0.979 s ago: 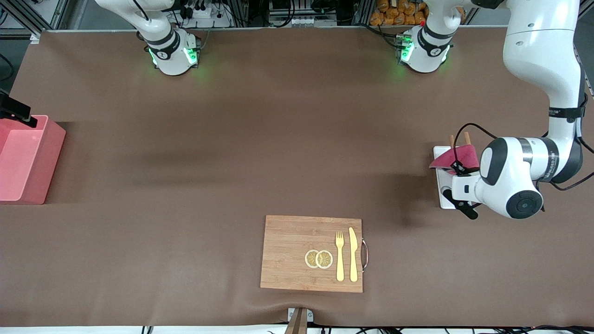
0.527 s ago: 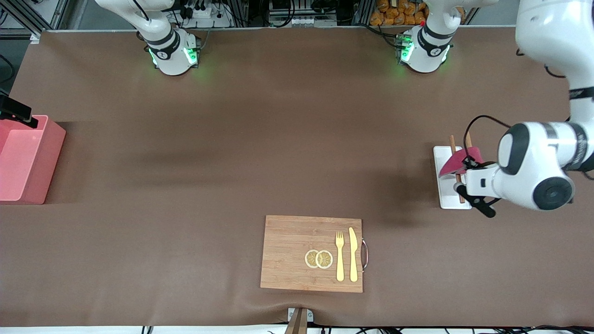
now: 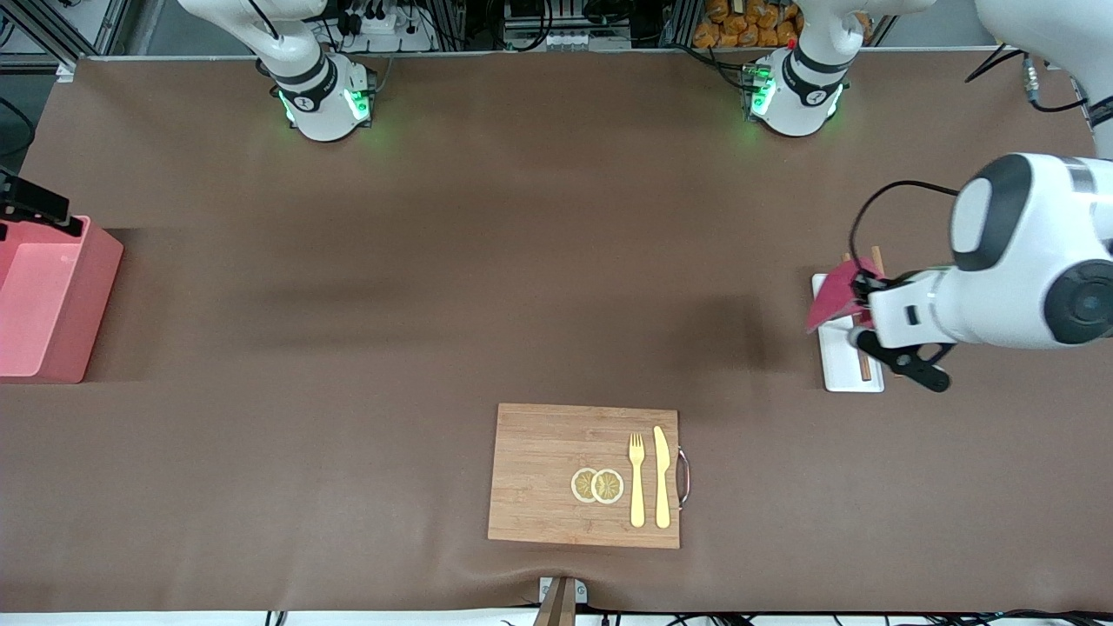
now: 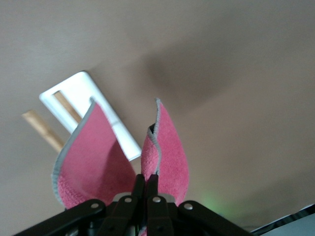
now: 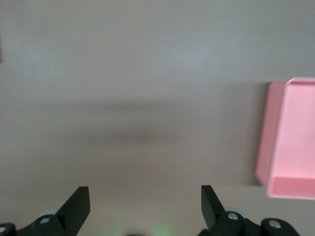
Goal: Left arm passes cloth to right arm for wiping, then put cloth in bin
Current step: 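Carry the cloth with the left gripper while the right gripper reaches toward it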
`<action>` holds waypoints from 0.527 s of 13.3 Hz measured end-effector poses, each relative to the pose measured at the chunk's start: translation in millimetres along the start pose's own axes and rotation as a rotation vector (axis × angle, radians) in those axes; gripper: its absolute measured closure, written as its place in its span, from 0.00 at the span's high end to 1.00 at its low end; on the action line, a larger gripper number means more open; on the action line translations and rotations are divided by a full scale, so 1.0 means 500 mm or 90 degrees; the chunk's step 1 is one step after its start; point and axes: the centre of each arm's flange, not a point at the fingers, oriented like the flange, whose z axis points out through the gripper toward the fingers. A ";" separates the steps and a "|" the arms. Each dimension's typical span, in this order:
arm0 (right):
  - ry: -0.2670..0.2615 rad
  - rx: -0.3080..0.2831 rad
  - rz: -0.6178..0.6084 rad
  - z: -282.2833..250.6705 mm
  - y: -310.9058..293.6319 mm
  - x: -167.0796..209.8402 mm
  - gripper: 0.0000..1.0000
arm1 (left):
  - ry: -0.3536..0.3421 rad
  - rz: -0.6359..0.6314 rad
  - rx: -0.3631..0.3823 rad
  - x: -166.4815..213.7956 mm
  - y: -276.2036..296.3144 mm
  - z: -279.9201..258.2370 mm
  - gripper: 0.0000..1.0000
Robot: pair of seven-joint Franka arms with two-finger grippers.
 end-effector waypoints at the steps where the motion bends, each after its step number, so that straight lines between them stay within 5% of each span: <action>1: -0.023 0.033 0.049 0.008 -0.012 -0.006 1.00 | 0.000 -0.014 0.000 0.017 0.046 0.004 0.04; 4: -0.114 0.110 0.206 0.044 -0.051 -0.014 1.00 | 0.017 -0.045 -0.008 0.070 0.173 0.020 0.04; 7: -0.241 0.151 0.340 0.102 -0.102 -0.005 1.00 | 0.056 -0.082 -0.052 0.121 0.285 0.038 0.04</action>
